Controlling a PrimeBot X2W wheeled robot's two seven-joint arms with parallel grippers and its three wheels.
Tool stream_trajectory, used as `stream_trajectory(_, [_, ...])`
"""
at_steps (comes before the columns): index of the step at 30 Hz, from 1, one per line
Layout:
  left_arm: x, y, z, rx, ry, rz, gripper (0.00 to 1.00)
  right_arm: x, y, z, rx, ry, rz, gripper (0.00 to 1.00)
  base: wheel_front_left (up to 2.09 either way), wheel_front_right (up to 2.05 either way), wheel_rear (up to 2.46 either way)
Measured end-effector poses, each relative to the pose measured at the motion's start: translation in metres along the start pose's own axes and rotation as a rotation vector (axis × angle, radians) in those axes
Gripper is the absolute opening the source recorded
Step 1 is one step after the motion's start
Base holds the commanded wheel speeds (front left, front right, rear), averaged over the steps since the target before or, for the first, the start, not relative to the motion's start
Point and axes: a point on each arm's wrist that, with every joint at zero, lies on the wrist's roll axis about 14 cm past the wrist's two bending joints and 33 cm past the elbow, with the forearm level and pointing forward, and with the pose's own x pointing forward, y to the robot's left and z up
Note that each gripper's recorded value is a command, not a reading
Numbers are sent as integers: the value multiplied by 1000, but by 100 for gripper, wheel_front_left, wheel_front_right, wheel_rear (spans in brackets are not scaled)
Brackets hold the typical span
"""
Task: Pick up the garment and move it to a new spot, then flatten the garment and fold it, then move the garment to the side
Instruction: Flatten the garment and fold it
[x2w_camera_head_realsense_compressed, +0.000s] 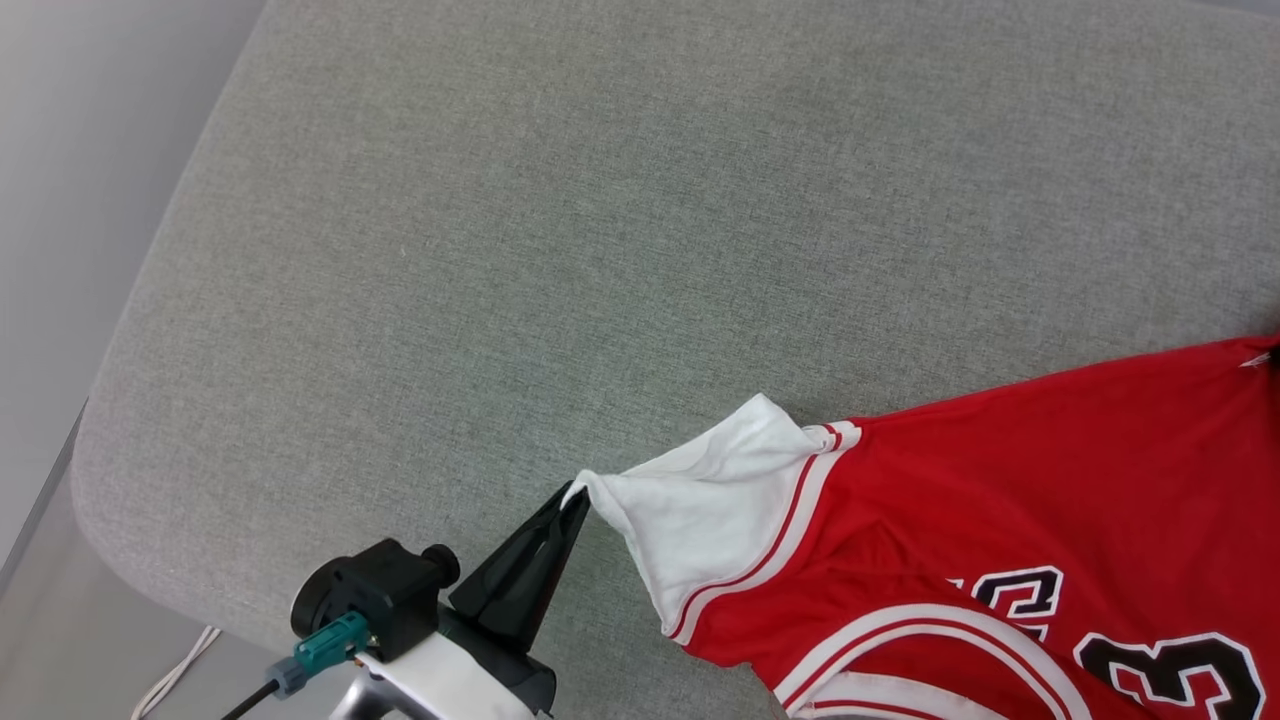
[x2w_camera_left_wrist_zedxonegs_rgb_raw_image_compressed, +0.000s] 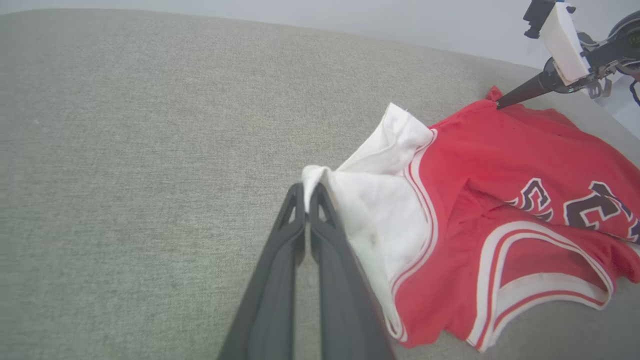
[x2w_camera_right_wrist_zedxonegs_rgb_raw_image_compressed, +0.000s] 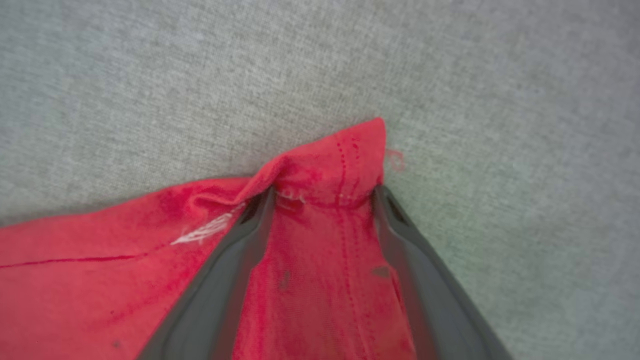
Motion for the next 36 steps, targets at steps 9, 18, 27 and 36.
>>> stream_trajectory(9, [2, 1, 9, 30, -26, -18, 0, -7, -8, 3, 7, -77, -24, 0, 0, 0, 0])
stream_trajectory(18, [0, -4, 48, 119, -134, -67, 0, -66, -14, 37, 43, -311, -21, 0, 0, 0, 0])
stream_trajectory(27, [-3, -21, 132, 252, -355, -149, 0, -178, -31, 70, 77, -646, -31, 0, 0, 0, 0])
stream_trajectory(36, [-18, -48, 234, 362, -654, -216, 0, -290, -40, 67, 128, -935, -16, 0, 0, 0, 0])
